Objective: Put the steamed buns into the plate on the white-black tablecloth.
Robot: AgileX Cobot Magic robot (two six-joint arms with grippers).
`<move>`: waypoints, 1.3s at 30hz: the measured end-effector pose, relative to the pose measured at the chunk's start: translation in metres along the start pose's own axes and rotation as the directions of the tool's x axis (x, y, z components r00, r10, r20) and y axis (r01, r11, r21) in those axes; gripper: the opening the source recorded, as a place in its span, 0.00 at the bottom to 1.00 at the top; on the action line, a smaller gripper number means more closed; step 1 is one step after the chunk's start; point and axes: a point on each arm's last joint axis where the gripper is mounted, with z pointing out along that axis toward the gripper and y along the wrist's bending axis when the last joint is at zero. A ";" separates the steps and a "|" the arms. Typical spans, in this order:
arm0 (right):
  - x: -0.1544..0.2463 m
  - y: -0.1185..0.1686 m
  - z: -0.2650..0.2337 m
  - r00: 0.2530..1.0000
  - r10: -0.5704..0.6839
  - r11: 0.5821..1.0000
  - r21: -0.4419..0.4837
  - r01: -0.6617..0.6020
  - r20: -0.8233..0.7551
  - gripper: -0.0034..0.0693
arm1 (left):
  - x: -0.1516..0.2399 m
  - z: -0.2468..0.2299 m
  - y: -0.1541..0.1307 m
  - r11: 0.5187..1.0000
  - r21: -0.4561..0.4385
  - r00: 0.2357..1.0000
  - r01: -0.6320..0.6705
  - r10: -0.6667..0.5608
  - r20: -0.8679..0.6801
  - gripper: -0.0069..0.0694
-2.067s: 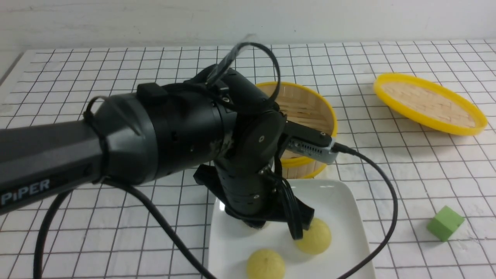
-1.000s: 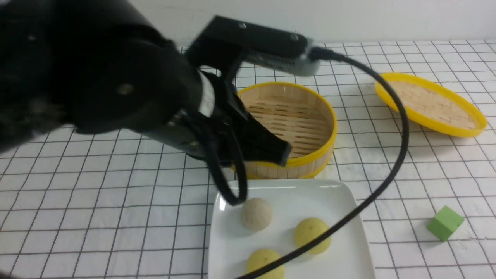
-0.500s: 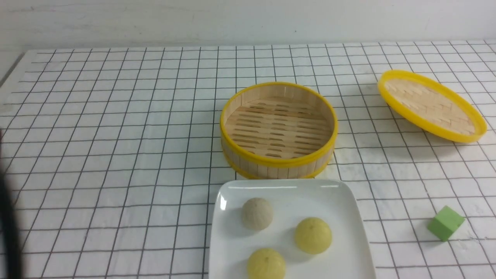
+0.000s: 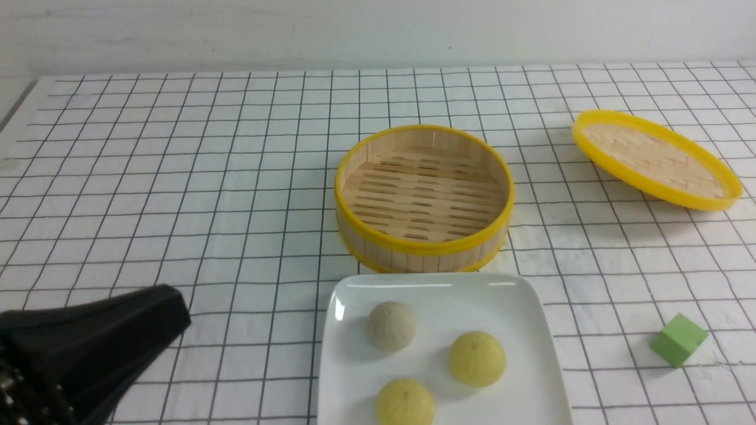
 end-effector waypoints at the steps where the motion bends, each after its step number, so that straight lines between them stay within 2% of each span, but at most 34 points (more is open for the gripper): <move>1: 0.000 0.000 0.000 1.000 0.000 1.000 0.000 0.000 0.000 0.16 | 0.008 0.002 0.002 1.000 0.000 1.000 -0.002 0.002 -0.014 0.16; 8: 0.000 0.000 0.000 1.000 0.000 1.000 0.000 0.000 0.000 0.17 | 0.034 0.007 0.010 1.000 -0.027 0.995 -0.011 0.008 -0.097 0.17; 18: 0.000 0.000 0.000 1.000 0.000 1.000 0.000 0.000 0.001 0.18 | 0.044 0.007 0.016 0.994 -0.060 0.988 -0.087 0.079 -0.130 0.18; 20: 0.000 0.000 0.000 1.000 0.000 1.000 0.000 0.000 0.001 0.19 | 0.048 0.004 0.021 0.989 -0.091 0.987 -0.118 0.106 -0.125 0.18; 23: 0.000 0.000 0.000 1.000 0.000 1.000 0.000 0.000 0.001 0.20 | 0.063 -0.006 0.036 0.955 -0.208 0.975 -0.209 0.188 -0.118 0.18; 24: 0.000 0.000 0.000 1.000 0.000 1.000 0.000 0.000 0.001 0.20 | 0.064 -0.006 0.037 0.954 -0.218 0.977 -0.204 0.182 -0.115 0.18; 26: 0.000 0.000 0.000 1.000 0.000 1.000 0.000 0.000 0.000 0.20 | 0.079 -0.016 0.050 0.905 -0.345 0.968 -0.249 0.225 -0.109 0.19; 27: 0.000 0.000 0.000 1.000 0.000 1.000 0.000 0.000 0.000 0.20 | 0.079 -0.016 0.050 0.901 -0.355 0.968 -0.250 0.225 -0.110 0.19; 28: 0.000 0.000 0.000 1.000 0.000 1.000 0.000 0.000 0.000 0.20 | 0.086 -0.022 0.056 0.867 -0.430 0.968 -0.252 0.231 -0.102 0.19; 30: 0.000 0.000 0.000 1.000 0.000 1.000 0.000 0.000 0.000 0.21 | 0.095 -0.026 0.063 0.830 -0.503 0.970 -0.240 0.217 -0.105 0.19; 33: 0.000 0.000 0.000 1.000 0.000 1.000 0.000 0.000 0.000 0.21 | 0.117 -0.033 0.077 0.734 -0.659 0.986 -0.163 0.135 -0.094 0.19; 35: 0.000 0.000 0.000 1.000 0.000 1.000 0.000 0.000 0.000 0.22 | 0.127 -0.035 0.081 0.697 -0.707 0.993 -0.121 0.092 -0.079 0.19; 39: 0.000 0.000 0.000 1.000 0.000 1.000 0.001 0.000 0.000 0.23 | 0.131 -0.038 0.083 0.671 -0.737 0.997 -0.078 0.063 -0.048 0.20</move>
